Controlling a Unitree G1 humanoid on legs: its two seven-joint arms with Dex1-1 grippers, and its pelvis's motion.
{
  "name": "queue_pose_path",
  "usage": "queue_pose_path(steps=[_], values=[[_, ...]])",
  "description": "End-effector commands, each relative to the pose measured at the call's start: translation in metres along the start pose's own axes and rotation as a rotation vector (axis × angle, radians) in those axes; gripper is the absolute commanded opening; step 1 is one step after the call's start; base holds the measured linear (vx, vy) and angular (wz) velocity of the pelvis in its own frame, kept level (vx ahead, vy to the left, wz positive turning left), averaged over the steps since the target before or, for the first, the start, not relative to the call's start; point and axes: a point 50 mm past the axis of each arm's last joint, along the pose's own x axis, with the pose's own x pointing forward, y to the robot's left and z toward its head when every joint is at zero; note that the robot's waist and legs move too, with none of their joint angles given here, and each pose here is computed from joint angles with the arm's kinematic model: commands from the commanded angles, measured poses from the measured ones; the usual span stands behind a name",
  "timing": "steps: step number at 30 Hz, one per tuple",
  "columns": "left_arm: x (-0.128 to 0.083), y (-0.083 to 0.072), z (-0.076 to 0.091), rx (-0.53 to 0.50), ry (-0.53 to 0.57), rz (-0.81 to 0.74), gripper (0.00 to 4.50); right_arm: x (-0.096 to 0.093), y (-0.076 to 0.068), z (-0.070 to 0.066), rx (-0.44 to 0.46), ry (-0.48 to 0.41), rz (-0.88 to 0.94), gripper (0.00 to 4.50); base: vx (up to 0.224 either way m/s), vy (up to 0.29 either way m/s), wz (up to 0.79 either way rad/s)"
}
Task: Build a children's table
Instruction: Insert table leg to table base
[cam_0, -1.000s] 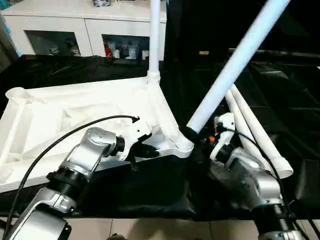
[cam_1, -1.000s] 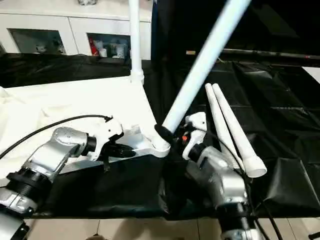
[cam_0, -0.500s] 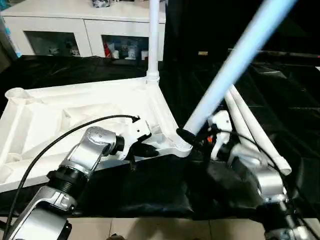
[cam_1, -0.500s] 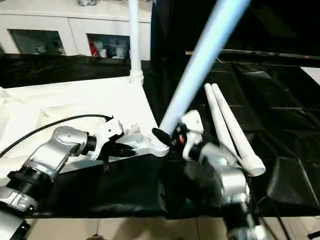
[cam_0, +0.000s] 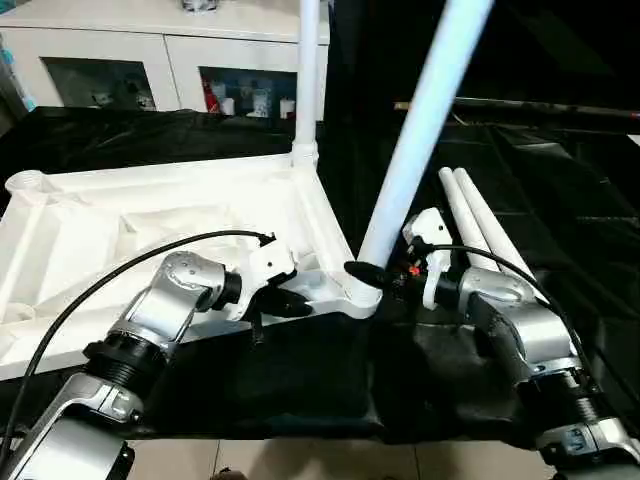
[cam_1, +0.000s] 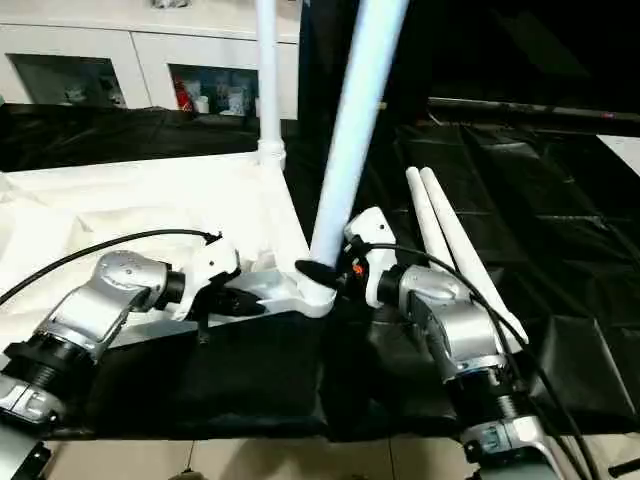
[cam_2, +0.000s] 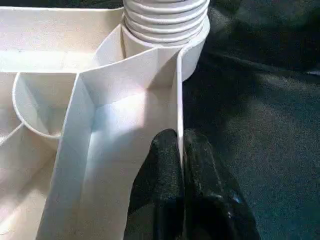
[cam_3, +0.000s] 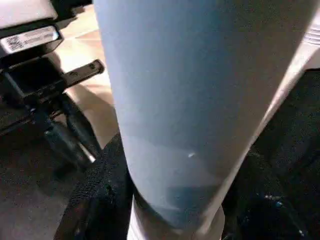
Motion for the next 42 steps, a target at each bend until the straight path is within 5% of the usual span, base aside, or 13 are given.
queue_pose_path(steps=[1,26,42], values=[[0.006,-0.005,0.022,0.093,-0.083,-0.049,0.0,0.007,0.013,-0.024,0.075,0.111,0.103,1.89,0.0,0.0,0.0],[-0.003,-0.024,0.02,0.172,-0.082,-0.304,0.0,-0.01,0.032,-0.061,0.125,0.255,0.326,1.89,0.0,0.0,0.0],[-0.001,-0.001,0.021,0.161,-0.065,-0.057,0.0,-0.007,0.023,-0.062,0.129,0.157,0.154,1.89,0.0,0.0,0.0]])
